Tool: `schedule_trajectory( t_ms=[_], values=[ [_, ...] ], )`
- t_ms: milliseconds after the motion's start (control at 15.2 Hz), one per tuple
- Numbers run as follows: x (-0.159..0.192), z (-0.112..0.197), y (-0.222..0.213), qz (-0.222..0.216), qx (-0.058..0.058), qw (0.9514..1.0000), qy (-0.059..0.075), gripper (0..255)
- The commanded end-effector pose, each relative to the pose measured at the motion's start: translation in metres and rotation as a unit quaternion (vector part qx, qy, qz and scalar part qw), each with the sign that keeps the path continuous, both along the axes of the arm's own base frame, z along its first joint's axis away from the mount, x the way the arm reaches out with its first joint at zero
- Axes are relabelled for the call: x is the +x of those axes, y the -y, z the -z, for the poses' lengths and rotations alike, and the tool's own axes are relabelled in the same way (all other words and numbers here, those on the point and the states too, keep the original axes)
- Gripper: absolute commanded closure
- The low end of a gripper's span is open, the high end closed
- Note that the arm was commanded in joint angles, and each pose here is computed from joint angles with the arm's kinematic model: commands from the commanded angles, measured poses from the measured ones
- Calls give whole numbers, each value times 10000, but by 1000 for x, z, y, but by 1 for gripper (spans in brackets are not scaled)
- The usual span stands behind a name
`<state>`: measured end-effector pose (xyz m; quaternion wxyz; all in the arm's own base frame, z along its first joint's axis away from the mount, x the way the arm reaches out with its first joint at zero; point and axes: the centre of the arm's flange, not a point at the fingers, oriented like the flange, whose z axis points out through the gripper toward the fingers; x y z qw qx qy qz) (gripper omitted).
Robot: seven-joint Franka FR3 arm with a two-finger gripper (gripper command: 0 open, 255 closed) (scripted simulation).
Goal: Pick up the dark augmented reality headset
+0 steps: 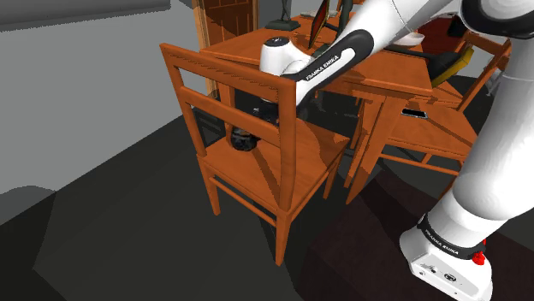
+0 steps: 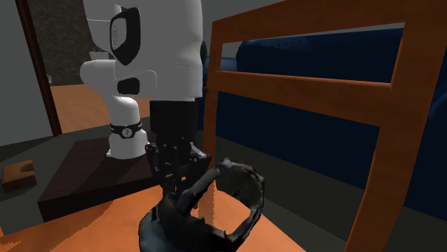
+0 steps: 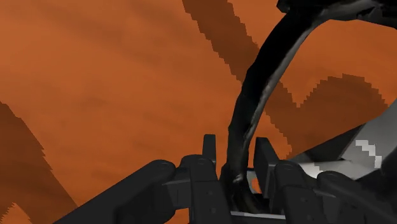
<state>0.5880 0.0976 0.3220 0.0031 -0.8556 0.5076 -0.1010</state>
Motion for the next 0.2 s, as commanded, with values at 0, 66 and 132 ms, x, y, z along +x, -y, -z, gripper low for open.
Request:
schedule_trajectory(
  t_ms=[0,66,132],
  values=[
    [0,-12,0,0,1,10000,7,255],
    [0,-13,0,0,1,10000,7,255],
    [0,-13,0,0,1,10000,7,255]
  ],
)
